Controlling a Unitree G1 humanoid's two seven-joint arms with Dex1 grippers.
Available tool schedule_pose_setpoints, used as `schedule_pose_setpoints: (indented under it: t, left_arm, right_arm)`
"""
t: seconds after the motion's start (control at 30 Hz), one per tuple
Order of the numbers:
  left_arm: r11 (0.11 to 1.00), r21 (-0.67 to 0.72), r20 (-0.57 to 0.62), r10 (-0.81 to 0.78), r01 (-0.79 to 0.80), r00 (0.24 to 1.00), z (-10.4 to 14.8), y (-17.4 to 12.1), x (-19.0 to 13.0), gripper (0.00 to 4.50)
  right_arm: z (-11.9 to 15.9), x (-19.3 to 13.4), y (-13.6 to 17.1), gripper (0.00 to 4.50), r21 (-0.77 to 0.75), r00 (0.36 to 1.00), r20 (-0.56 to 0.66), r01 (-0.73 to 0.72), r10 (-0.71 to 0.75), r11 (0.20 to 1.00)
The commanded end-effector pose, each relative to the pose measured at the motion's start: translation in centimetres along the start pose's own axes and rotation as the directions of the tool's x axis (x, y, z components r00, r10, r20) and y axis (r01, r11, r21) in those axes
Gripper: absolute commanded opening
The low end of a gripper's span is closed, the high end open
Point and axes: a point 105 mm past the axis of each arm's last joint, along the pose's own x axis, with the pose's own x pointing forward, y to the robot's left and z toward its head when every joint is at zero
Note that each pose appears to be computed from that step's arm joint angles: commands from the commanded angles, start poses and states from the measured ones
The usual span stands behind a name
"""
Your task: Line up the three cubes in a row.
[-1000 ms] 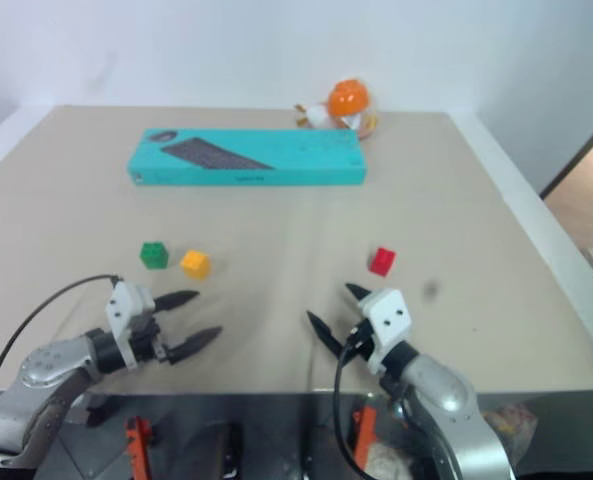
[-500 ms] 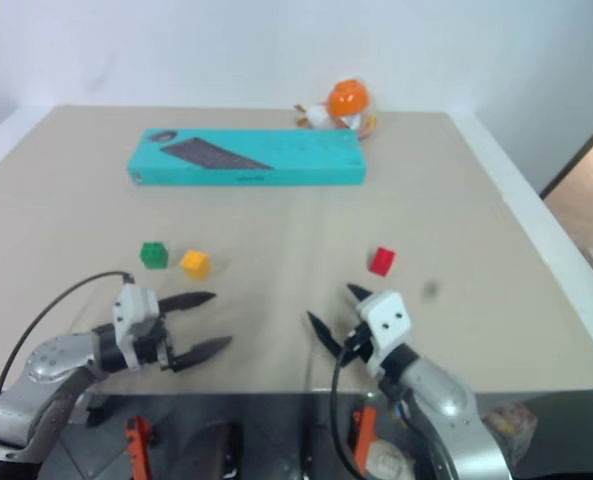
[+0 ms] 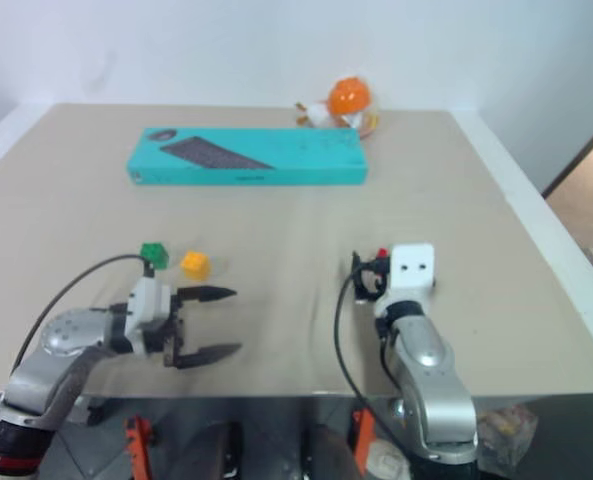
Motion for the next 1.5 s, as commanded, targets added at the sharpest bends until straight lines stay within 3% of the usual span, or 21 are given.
schedule_pose_setpoints:
  t: [0.03, 0.57, 0.73, 0.77, 0.9, 1.1, 1.17, 1.3, 1.4, 1.5]
  left_arm:
    - [0.999, 0.039, 0.016, -0.013, 0.012, 1.000, 0.6, 0.1, 0.3, 4.47]
    - [0.998, 0.058, 0.029, -0.025, 0.023, 0.999, 1.0, -0.4, 0.7, 4.47]
    - [0.999, 0.052, 0.038, -0.012, 0.010, 0.999, 1.0, -0.5, 1.0, 4.50]
    - [0.999, 0.052, 0.038, -0.009, 0.007, 0.999, 1.0, -0.5, 1.1, 4.50]
    - [0.999, 0.052, 0.037, 0.002, -0.004, 0.999, 0.9, -0.4, 1.1, 4.50]
    - [0.999, 0.052, 0.034, 0.014, -0.016, 0.999, 0.7, -0.2, 1.0, 4.50]
    - [0.999, 0.050, 0.034, 0.020, -0.022, 0.999, 0.7, -0.2, 0.9, 4.50]
    - [0.996, 0.043, 0.029, 0.072, -0.073, 0.997, 0.4, 0.6, 0.0, 4.50]
    - [0.994, 0.041, 0.023, 0.100, -0.101, 0.995, 0.2, 0.8, -0.6, 4.50]
    - [0.993, 0.036, 0.018, 0.109, -0.110, 0.994, 0.0, 0.6, -0.8, 4.50]
  right_arm:
    - [0.4, 0.4, -1.3, 4.50, 0.022, 0.997, 0.015, 0.081, -0.081, 0.997]
    - [-0.3, 3.1, -1.3, 4.50, 0.118, 0.993, -0.028, 0.118, -0.115, 0.986]
    - [-0.6, 3.4, -1.5, 3.09, 0.137, 0.991, -0.045, 0.131, -0.126, 0.982]
    - [-0.6, 3.4, -1.4, 2.60, 0.140, 0.991, -0.046, 0.129, -0.124, 0.982]
    - [-0.8, 3.4, -1.2, 1.30, 0.144, 0.991, -0.055, 0.125, -0.118, 0.982]
    - [-1.1, 3.0, -0.8, 1.26, 0.117, 0.993, -0.065, 0.103, -0.096, 0.988]
    - [-0.7, 3.0, -0.5, 1.26, 0.117, 0.997, -0.042, 0.064, -0.060, 0.991]
    - [3.3, 3.4, 2.2, 1.26, 0.057, 0.969, 0.075, -0.238, 0.234, 0.969]
    - [5.0, 3.1, 5.1, 1.26, -0.057, 0.859, 0.071, -0.505, 0.508, 0.861]
    - [5.6, 2.1, 7.7, 1.26, -0.158, 0.683, 0.015, -0.720, 0.731, 0.676]
